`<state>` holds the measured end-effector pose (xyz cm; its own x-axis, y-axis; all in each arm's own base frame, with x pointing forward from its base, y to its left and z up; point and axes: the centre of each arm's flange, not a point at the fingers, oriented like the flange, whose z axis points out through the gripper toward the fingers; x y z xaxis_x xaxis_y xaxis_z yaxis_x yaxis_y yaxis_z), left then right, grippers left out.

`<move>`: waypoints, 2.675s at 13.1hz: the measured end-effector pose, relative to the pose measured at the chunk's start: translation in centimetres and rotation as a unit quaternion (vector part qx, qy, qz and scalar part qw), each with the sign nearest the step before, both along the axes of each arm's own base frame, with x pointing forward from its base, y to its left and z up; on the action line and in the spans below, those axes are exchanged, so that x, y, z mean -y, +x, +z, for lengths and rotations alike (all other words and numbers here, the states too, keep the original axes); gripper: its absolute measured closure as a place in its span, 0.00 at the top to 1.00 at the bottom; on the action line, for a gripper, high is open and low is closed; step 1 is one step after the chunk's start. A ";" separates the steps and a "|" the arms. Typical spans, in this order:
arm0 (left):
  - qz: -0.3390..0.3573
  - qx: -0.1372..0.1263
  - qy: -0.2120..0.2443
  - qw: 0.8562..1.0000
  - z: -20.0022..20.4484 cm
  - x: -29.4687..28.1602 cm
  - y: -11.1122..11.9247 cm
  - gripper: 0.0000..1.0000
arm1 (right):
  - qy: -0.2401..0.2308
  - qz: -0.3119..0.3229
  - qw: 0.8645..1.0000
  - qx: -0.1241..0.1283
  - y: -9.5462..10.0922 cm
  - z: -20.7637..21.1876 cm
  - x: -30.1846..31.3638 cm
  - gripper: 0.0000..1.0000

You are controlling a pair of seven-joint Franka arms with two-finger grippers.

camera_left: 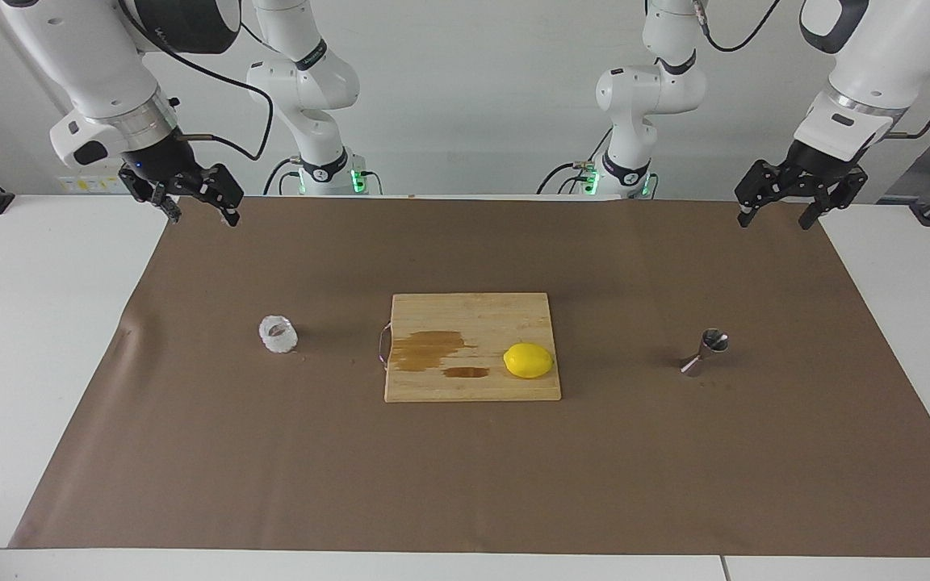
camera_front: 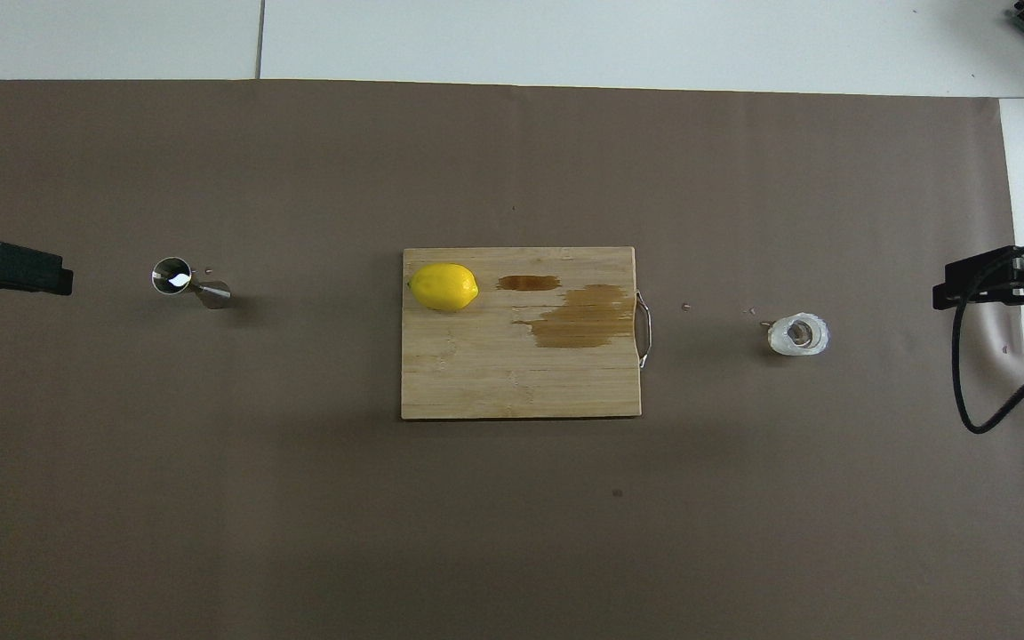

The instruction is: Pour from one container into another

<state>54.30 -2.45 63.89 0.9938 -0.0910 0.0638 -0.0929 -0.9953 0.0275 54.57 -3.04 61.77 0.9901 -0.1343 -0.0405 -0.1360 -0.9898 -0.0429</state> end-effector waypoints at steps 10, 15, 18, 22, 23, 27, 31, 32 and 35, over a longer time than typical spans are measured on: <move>-0.003 -0.001 0.000 1.000 -0.1 0.3 0.0 1.00 | 0.000 0.000 1.000 0.000 0.0 0.0 0.0 1.00; -0.005 -0.001 0.000 1.000 -0.1 0.6 0.0 1.00 | 0.000 0.000 1.000 0.000 0.0 0.0 0.0 1.00; -0.003 -0.001 0.000 1.000 -0.1 0.4 0.0 1.00 | 0.000 0.000 1.000 0.000 0.0 0.0 0.0 1.00; 0.001 -0.004 -0.002 1.000 -0.3 0.3 -0.1 1.00 | 0.000 0.000 1.000 0.000 0.0 0.0 0.0 1.00; 0.009 -0.007 -0.002 1.000 -0.6 0.3 -0.1 1.00 | 0.000 0.000 1.000 0.000 0.0 0.0 0.0 1.00; 0.076 -0.027 -0.003 0.997 -2.5 -0.8 -0.9 1.00 | 0.000 0.000 1.000 0.000 0.0 0.0 0.0 1.00; 0.130 -0.043 -0.034 0.990 -4.2 -2.8 -1.6 1.00 | 0.000 0.000 1.000 0.000 0.0 0.0 0.0 1.00; 0.156 -0.052 -0.061 0.984 -4.6 -3.5 -1.7 1.00 | 0.000 0.000 1.000 0.000 0.0 0.0 0.0 1.00; 0.256 -0.096 -0.115 0.955 -7.6 -6.4 -1.3 1.00 | 0.000 0.000 1.000 0.000 0.0 0.0 0.0 1.00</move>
